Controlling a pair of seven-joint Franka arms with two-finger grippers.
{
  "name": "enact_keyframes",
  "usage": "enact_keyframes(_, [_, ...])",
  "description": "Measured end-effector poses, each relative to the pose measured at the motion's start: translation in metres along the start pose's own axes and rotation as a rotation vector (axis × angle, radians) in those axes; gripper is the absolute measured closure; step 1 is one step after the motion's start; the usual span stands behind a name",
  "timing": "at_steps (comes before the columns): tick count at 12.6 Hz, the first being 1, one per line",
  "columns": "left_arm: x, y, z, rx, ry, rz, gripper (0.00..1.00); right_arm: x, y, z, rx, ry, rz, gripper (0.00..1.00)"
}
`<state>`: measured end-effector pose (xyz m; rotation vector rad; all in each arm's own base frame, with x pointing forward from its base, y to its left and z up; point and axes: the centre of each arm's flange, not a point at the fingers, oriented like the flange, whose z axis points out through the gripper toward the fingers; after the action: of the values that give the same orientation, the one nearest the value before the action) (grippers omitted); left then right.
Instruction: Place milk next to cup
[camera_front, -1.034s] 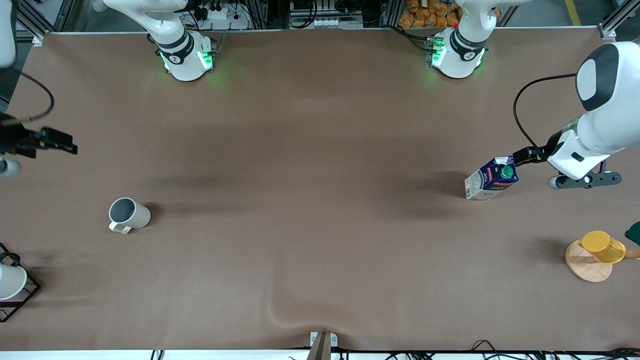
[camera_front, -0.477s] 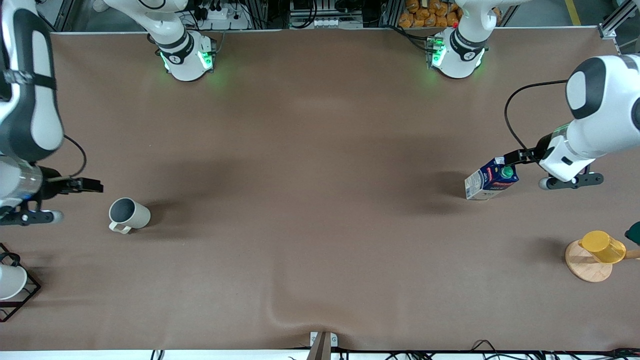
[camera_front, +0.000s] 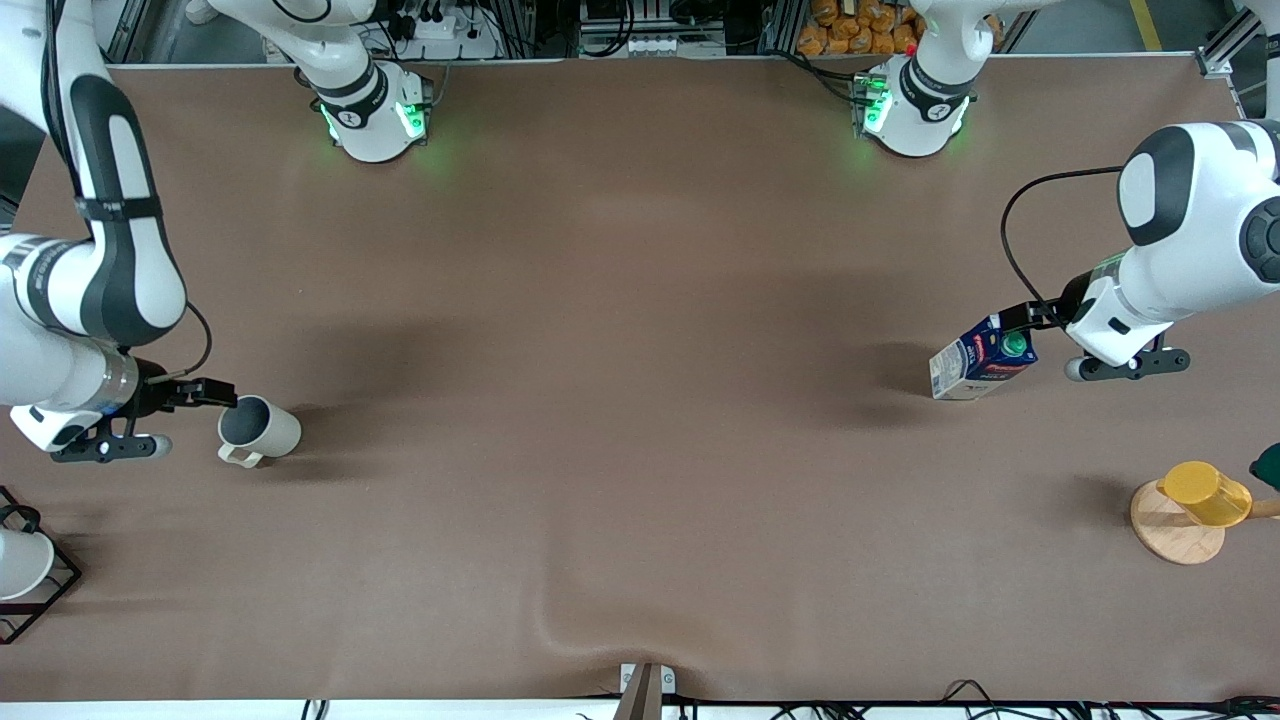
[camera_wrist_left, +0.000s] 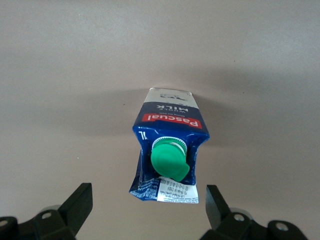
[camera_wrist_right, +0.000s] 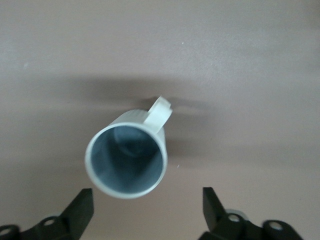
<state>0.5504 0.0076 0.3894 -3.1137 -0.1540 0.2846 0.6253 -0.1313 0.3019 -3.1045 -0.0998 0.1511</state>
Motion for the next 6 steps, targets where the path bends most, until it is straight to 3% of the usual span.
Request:
enact_keyframes(1, [0.002,0.001,0.002,-0.001,0.005,0.001,0.00,0.000,0.012,0.017,0.026,0.006,0.007,0.14])
enact_keyframes(2, [0.005,0.002,0.007,-0.002,0.008,0.003,0.00,0.001,0.018,0.028,0.040,0.004,0.013,0.15])
enact_keyframes(6, [0.013,0.005,0.024,-0.014,0.003,0.003,0.00,0.008,0.010,0.039,0.044,0.015,0.003,0.40])
